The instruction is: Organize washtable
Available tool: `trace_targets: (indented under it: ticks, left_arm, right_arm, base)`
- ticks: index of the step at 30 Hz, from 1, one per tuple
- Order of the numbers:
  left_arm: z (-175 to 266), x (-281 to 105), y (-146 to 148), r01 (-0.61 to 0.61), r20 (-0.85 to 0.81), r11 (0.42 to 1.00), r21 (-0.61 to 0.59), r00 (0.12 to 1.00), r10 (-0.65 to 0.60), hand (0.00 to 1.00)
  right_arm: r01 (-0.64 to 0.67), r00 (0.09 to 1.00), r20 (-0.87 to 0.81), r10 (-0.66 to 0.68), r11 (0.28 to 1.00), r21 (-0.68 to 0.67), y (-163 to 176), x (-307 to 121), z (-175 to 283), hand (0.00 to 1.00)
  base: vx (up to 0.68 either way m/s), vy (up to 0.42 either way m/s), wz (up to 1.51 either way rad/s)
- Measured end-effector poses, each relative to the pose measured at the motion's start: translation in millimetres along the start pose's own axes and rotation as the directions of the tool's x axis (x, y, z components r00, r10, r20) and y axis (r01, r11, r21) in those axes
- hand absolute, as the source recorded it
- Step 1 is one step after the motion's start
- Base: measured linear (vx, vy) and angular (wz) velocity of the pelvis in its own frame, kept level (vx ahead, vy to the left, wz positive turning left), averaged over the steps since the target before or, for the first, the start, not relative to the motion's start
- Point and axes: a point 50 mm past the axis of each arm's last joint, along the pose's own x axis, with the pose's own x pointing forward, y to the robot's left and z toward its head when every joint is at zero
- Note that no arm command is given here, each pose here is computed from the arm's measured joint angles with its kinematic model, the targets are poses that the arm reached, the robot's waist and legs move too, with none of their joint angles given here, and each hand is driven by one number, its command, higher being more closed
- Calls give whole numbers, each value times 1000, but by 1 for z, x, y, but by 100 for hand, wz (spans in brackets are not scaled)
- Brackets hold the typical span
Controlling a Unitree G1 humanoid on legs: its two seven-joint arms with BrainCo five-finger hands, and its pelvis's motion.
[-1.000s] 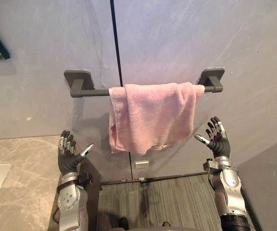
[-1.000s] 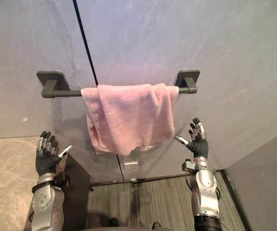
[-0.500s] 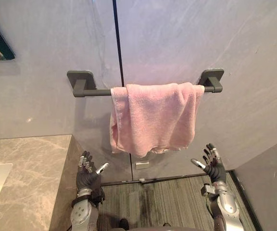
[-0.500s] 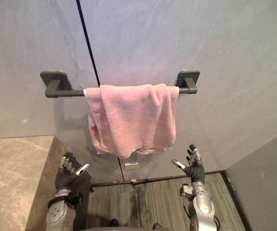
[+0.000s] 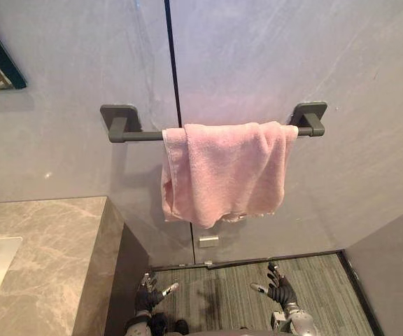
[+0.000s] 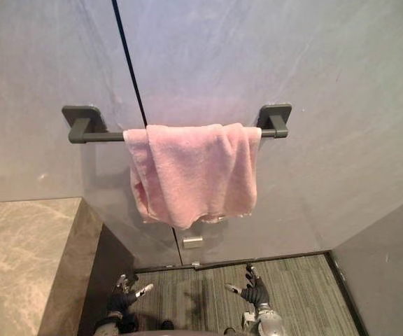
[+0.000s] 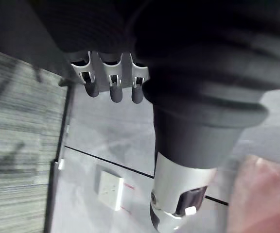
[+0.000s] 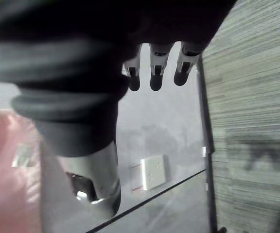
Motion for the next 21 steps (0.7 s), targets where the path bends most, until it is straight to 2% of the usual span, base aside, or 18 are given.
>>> trace_targets:
  ticks: [7,21]
  left_arm:
    - [-9,6,8,-17,-61,997,81,998,22,0]
    - [-22,9,19,-53,-146,992,116,987,70,0]
  right_arm:
    - [15,995,-101,-18,1000,-23,-2,-1,-20,0]
    - [45,984,-169,-51,998,-38,-8,5,-28,0]
  base:
    - [0,0,0]
    - [0,0,0]
